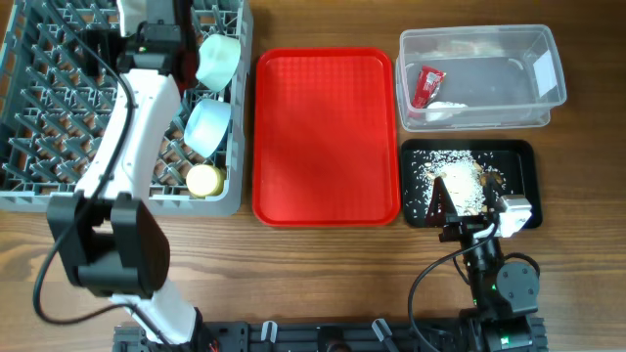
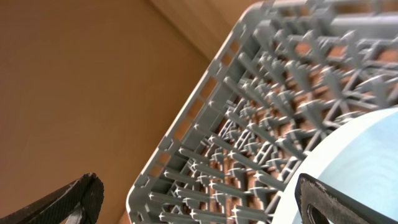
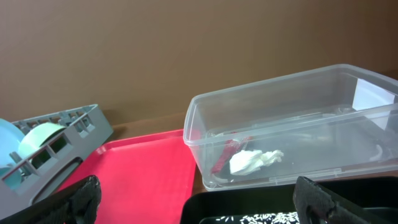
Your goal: Sort waste into correct bins and load items into the dishwasher rack
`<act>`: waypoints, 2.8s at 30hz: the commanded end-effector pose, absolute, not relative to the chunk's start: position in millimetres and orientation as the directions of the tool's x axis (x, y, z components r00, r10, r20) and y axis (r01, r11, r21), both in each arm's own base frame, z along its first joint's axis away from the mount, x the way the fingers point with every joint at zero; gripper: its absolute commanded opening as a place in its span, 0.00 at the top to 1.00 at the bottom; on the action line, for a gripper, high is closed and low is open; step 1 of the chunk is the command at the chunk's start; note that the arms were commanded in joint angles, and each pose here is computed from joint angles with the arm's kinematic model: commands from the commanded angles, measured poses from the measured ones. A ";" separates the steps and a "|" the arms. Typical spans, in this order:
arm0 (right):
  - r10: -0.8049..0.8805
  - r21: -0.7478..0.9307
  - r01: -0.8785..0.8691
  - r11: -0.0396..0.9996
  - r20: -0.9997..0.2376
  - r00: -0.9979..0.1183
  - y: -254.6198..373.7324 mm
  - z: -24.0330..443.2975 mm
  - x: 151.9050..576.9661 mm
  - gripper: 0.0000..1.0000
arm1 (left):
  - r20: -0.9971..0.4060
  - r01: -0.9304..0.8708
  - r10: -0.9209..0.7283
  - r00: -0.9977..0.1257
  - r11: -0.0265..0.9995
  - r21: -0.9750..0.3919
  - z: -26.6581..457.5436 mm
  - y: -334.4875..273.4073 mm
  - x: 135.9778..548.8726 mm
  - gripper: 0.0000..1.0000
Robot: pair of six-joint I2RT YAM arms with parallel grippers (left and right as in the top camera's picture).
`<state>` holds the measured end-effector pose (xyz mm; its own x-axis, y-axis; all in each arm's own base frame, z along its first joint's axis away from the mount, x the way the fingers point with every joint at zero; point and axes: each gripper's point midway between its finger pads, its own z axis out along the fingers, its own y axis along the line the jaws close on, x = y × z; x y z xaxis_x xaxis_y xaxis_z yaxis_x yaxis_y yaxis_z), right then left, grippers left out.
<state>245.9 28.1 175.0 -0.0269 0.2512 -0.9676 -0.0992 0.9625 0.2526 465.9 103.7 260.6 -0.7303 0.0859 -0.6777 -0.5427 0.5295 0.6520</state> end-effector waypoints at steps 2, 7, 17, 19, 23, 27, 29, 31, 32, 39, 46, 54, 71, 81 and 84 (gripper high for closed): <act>0.237 0.237 -0.080 0.968 -0.971 -0.005 23.3 178.4 245.7 0.00 | -0.844 -0.641 0.081 -0.531 0.613 0.462 348.4 60.1 425.1 0.00; 0.237 0.237 -0.080 0.968 -0.971 -0.005 23.3 178.4 245.7 0.00 | -0.888 -0.437 0.002 -0.459 0.870 0.228 372.9 -5.7 387.7 0.00; 0.238 0.237 -0.080 0.968 -0.971 -0.005 23.3 178.4 245.7 0.00 | -0.868 -0.189 -0.139 -0.477 0.981 -0.054 398.3 -38.0 275.2 0.00; 0.237 0.237 -0.080 0.968 -0.971 -0.004 23.3 178.5 245.7 0.00 | -0.852 -0.112 -0.152 -0.502 0.988 -0.110 398.2 -47.0 255.3 0.00; 0.238 0.237 -0.080 0.968 -0.971 -0.005 23.3 178.4 245.7 0.00 | -0.778 0.166 -0.196 -0.597 0.919 -0.359 403.0 -97.6 208.5 0.00; 0.238 0.237 -0.080 0.968 -0.971 -0.005 23.3 178.4 245.7 0.00 | -0.793 0.216 -0.111 -0.599 0.931 -0.293 397.2 -81.5 174.6 0.00; 0.238 0.237 -0.079 0.968 -0.971 -0.004 23.2 178.5 245.7 0.00 | -0.793 0.210 -0.111 -0.599 0.934 -0.289 395.2 -74.1 162.9 0.00; 0.237 0.237 -0.080 0.968 -0.971 -0.004 23.3 178.5 245.7 0.00 | -0.796 0.132 -0.166 -0.582 0.947 -0.294 395.3 -59.2 160.3 0.00; 0.238 0.237 -0.080 0.968 -0.971 -0.005 23.3 178.4 245.7 0.00 | -0.792 0.058 -0.229 -0.566 0.947 -0.316 396.0 -49.3 161.5 0.00; 0.237 0.237 -0.080 0.968 -0.971 -0.004 23.3 178.5 245.7 0.00 | -0.790 -0.152 -0.453 -0.412 0.890 -0.431 387.8 -23.9 183.2 0.00; 0.238 0.237 -0.080 0.968 -0.971 -0.004 23.3 178.5 245.7 0.00 | -0.786 -0.096 -0.567 -0.246 0.821 -0.562 344.3 -21.9 205.6 0.00; 0.237 0.237 -0.080 0.968 -0.971 -0.005 23.3 178.4 245.7 0.00 | -0.781 -0.067 -0.617 -0.098 0.787 -0.613 283.5 -4.1 202.2 0.00; 0.238 0.237 -0.080 0.968 -0.971 -0.005 23.3 178.4 245.7 0.00 | -0.779 -0.118 -0.626 -0.030 0.776 -0.619 189.4 12.0 232.3 0.00; 0.238 0.237 -0.080 0.968 -0.971 -0.005 23.3 178.4 245.7 0.00 | -0.777 -0.082 -0.629 -0.011 0.775 -0.626 160.1 9.0 246.0 0.00; 0.237 0.237 -0.080 0.968 -0.971 -0.005 23.3 178.4 245.7 0.00 | -0.777 -0.082 -0.629 -0.011 0.775 -0.626 160.1 9.0 246.0 0.00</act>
<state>245.8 28.1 175.2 -0.0265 0.2508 -0.9677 -0.0993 0.9626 0.2522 245.8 9.3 160.1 -0.0172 -0.6237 -0.7815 -0.0927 0.7792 -0.6199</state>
